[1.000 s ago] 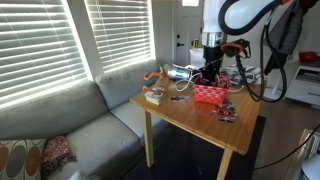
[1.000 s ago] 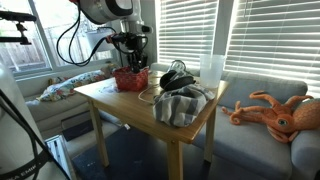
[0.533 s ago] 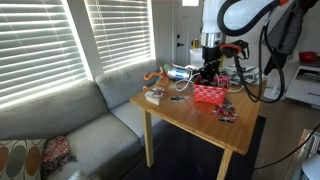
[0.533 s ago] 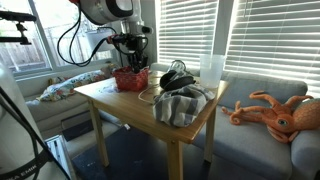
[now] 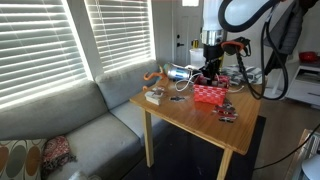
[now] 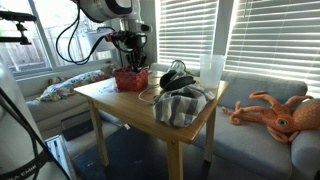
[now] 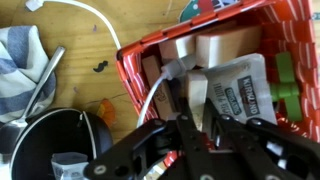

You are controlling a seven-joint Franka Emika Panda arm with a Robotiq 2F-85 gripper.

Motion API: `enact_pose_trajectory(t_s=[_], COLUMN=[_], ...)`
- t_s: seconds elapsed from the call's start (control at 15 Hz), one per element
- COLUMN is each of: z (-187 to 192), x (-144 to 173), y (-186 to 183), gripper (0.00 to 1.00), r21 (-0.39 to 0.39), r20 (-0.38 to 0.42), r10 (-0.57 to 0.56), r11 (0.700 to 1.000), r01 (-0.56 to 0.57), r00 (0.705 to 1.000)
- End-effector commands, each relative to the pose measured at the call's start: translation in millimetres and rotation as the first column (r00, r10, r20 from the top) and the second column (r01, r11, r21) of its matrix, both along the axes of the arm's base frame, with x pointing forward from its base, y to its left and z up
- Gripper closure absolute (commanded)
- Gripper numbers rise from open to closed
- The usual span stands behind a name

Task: Remove a wooden chip from the red basket and put it on the table next to the other wooden chip

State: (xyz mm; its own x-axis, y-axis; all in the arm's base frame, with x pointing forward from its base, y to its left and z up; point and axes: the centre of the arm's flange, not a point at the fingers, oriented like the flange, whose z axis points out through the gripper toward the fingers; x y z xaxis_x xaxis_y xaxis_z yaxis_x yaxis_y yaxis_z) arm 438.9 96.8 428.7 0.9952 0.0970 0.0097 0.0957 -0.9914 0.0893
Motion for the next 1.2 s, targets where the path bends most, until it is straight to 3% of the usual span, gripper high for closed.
enact_pose_trajectory(t_s=[0.0,0.13,0.4,0.53,0.8,1.0,1.07,1.13], z=[37.3,52.6,84.9,98.4,111.0,116.8,114.0,114.4], x=[-15.6,-20.7,-23.3,-21.4,-12.9,-9.4,-16.7,-16.5], y=[-6.8,-8.4,4.3,22.7,67.8,101.4,81.0,91.0], gripper=[0.96,0.96,0.96,0.96,0.96,0.96,0.83,0.83], r21=[-0.002,-0.005,0.03,0.082,0.134,0.119,0.117,0.119], r20=[-0.034,-0.052,-0.007,0.009,0.093,0.199,0.163,0.18], r10=[0.029,0.058,0.115,0.108,0.057,0.072,0.074,0.081], r11=[1.0,0.998,0.993,0.991,0.989,0.988,0.989,0.988], r01=[-0.029,-0.059,-0.114,-0.108,-0.069,-0.097,-0.094,-0.103], r00=[0.999,0.997,0.993,0.994,0.994,0.977,0.984,0.98])
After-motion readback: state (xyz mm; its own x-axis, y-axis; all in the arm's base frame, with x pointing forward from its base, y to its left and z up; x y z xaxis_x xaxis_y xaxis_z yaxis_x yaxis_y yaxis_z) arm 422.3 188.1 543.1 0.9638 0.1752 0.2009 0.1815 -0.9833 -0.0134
